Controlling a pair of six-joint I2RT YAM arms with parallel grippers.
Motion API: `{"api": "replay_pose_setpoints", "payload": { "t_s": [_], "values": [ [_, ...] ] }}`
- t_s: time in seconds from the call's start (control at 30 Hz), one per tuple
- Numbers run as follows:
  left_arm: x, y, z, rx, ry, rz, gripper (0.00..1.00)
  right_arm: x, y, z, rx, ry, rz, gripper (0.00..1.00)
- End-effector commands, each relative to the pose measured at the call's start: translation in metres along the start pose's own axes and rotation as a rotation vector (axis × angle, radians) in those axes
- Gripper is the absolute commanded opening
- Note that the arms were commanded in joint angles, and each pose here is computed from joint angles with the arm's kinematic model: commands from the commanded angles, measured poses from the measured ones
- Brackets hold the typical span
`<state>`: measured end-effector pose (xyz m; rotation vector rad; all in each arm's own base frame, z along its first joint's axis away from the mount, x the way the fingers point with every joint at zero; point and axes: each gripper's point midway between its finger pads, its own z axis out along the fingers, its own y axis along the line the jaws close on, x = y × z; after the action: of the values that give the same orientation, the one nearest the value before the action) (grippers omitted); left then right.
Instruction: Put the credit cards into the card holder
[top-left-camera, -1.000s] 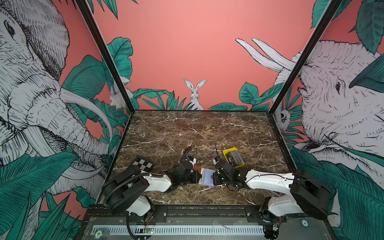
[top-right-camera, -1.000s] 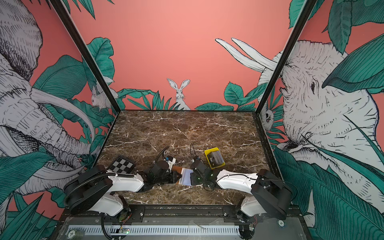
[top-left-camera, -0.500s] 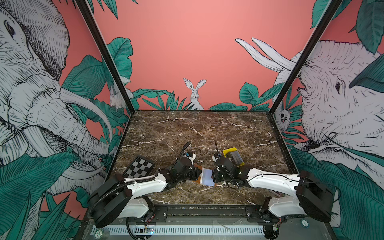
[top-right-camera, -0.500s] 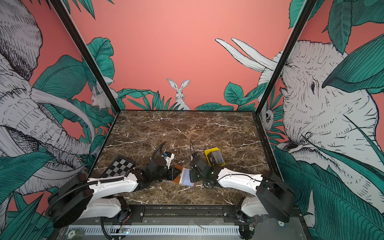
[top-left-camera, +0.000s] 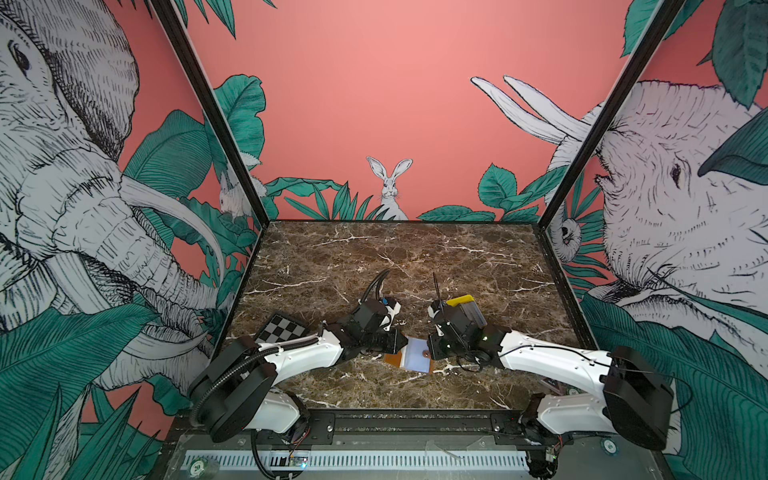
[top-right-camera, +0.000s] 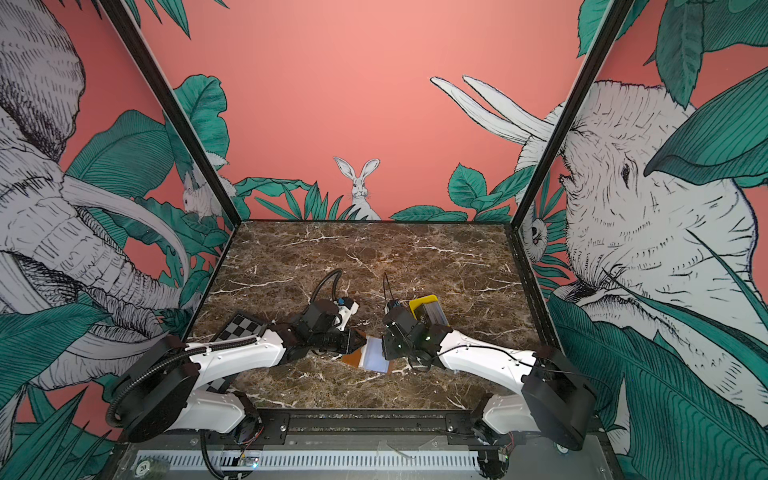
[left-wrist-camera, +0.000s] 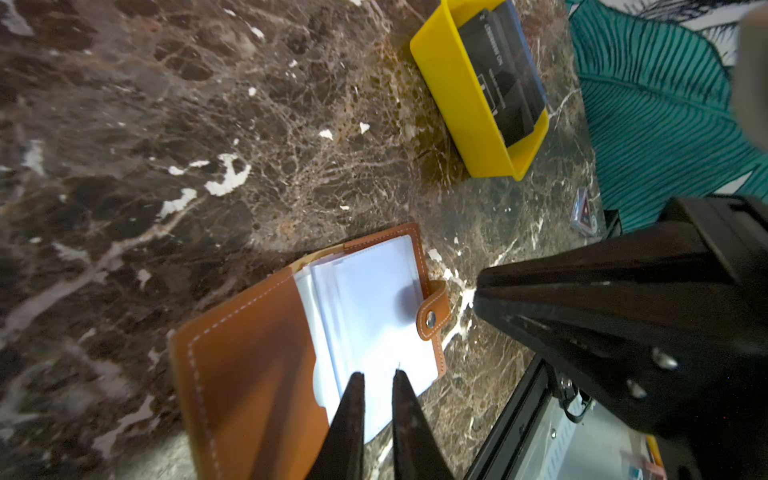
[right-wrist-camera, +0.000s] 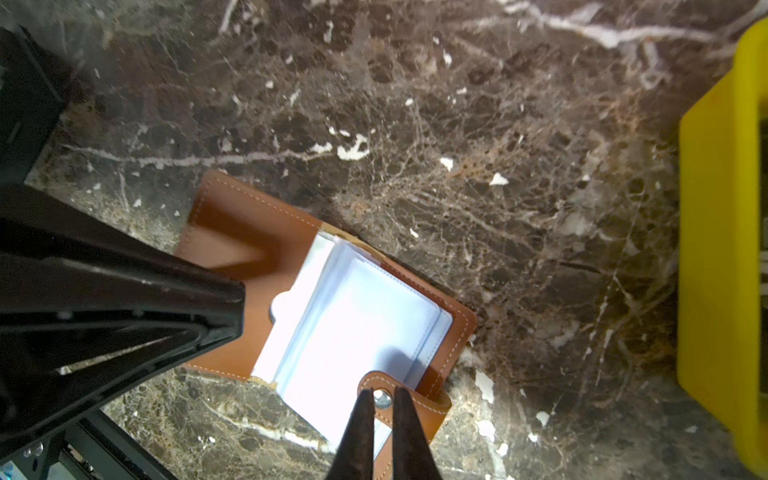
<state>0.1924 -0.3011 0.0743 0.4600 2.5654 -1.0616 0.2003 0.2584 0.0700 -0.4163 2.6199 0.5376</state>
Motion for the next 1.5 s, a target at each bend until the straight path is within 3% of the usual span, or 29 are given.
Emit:
{"api": "replay_pose_setpoints", "payload": {
  "t_s": [0.0, 0.2, 0.5, 0.6, 0.7, 0.87, 1.13, 1.3, 1.47],
  "values": [
    [0.011, 0.000, 0.000, 0.006, 0.082, 0.029, 0.16, 0.002, 0.007, 0.007, -0.033, 0.033, 0.014, 0.12],
    [0.025, 0.012, 0.005, -0.014, 0.121, 0.005, 0.16, 0.019, 0.005, 0.027, -0.025, 0.118, 0.030, 0.15],
    [0.053, 0.033, 0.005, -0.025, 0.111, -0.091, 0.16, 0.017, -0.017, 0.027, 0.099, 0.121, 0.025, 0.16],
    [0.055, 0.038, 0.002, -0.041, 0.095, -0.106, 0.16, 0.003, -0.007, 0.014, 0.063, 0.066, 0.007, 0.19],
    [0.052, 0.039, 0.002, -0.042, 0.071, -0.124, 0.16, -0.003, 0.003, -0.001, 0.061, 0.056, -0.035, 0.30],
    [0.048, 0.042, 0.004, -0.020, -0.002, -0.204, 0.16, -0.006, 0.034, -0.016, -0.005, 0.040, -0.071, 0.31],
    [0.047, 0.048, -0.004, -0.057, -0.066, -0.243, 0.16, 0.010, 0.069, 0.015, -0.118, 0.114, -0.035, 0.30],
    [0.046, 0.048, -0.004, -0.058, -0.080, -0.245, 0.16, 0.020, 0.053, 0.032, -0.004, 0.168, -0.042, 0.29],
    [0.045, 0.051, -0.004, -0.070, -0.090, -0.246, 0.16, 0.024, 0.025, 0.029, 0.098, 0.130, 0.016, 0.27]
  ]
}}
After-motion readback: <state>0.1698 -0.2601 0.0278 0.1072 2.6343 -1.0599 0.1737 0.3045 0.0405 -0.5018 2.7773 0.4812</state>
